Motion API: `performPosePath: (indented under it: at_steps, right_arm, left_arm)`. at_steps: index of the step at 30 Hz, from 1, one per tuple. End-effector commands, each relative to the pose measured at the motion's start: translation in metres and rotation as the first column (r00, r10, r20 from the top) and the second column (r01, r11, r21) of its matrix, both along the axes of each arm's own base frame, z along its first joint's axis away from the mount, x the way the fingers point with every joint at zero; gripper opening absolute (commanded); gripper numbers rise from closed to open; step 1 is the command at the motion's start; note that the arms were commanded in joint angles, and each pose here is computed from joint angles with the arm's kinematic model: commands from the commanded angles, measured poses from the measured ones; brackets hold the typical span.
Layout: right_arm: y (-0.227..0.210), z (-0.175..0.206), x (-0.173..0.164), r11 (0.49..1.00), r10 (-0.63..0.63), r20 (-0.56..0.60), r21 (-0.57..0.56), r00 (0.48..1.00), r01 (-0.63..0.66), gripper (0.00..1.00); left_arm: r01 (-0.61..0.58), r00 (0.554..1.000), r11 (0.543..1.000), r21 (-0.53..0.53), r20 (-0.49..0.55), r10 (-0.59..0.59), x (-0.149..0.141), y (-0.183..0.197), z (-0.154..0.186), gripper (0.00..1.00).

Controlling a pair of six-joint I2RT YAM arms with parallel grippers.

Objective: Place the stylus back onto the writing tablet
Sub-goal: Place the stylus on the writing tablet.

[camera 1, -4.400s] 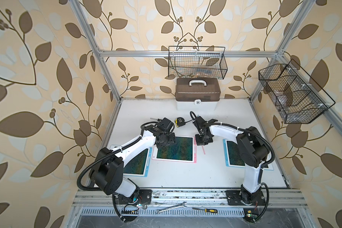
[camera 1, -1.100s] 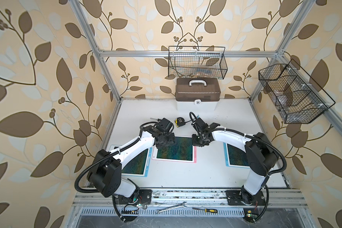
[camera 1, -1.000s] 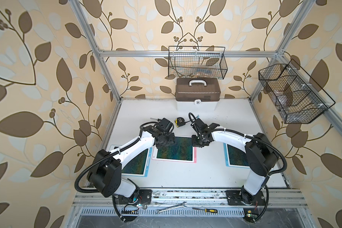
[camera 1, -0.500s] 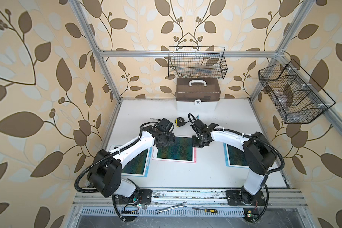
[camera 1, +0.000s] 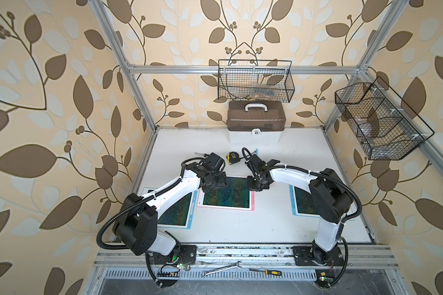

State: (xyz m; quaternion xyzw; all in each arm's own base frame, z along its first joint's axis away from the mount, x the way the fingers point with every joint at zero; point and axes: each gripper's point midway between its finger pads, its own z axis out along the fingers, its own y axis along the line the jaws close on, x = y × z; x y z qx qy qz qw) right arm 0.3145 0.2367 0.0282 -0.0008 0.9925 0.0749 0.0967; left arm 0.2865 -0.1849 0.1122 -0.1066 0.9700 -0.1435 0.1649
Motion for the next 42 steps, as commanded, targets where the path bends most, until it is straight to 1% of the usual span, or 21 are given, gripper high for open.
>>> performPosePath:
  at_steps: [1, 12, 22, 32, 36, 37, 41, 42]
  right_arm:
    - [0.005, -0.002, 0.002, 1.0, 0.011, -0.005, 0.001, 1.0, -0.011, 0.01]
    - [0.003, -0.011, -0.001, 1.0, 0.02, -0.022, -0.017, 1.0, -0.02, 0.0]
    - [-0.003, -0.022, -0.011, 0.998, 0.028, -0.057, -0.056, 0.998, -0.031, 0.0]
    - [-0.009, -0.022, -0.016, 0.991, 0.057, -0.054, -0.119, 0.997, -0.063, 0.0]
    - [-0.009, -0.024, -0.017, 0.991, 0.052, -0.055, -0.123, 0.997, -0.059, 0.0]
    - [-0.009, -0.022, -0.016, 0.991, 0.051, -0.049, -0.12, 0.998, -0.056, 0.0]
    - [-0.008, -0.011, -0.012, 0.992, 0.043, -0.023, -0.114, 0.999, -0.046, 0.1]
    - [-0.008, -0.009, -0.011, 0.992, 0.044, -0.019, -0.115, 0.999, -0.046, 0.11]
  left_arm:
    - [0.018, 1.0, 1.0, 0.014, 0.013, -0.019, -0.003, 0.001, 0.003, 0.76]
    - [0.017, 1.0, 1.0, 0.017, 0.015, -0.018, -0.002, 0.001, 0.004, 0.76]
    - [0.002, 1.0, 1.0, 0.015, 0.017, -0.003, -0.005, 0.004, 0.001, 0.76]
    - [-0.001, 1.0, 1.0, 0.013, 0.017, 0.001, -0.006, 0.005, 0.0, 0.76]
    - [-0.002, 1.0, 1.0, 0.013, 0.018, 0.002, -0.006, 0.005, 0.001, 0.76]
    - [-0.002, 1.0, 1.0, 0.013, 0.018, 0.002, -0.006, 0.005, 0.001, 0.76]
    - [-0.005, 1.0, 1.0, 0.013, 0.021, 0.005, -0.007, 0.007, 0.002, 0.76]
    - [-0.005, 1.0, 1.0, 0.012, 0.022, 0.005, -0.008, 0.007, 0.002, 0.76]
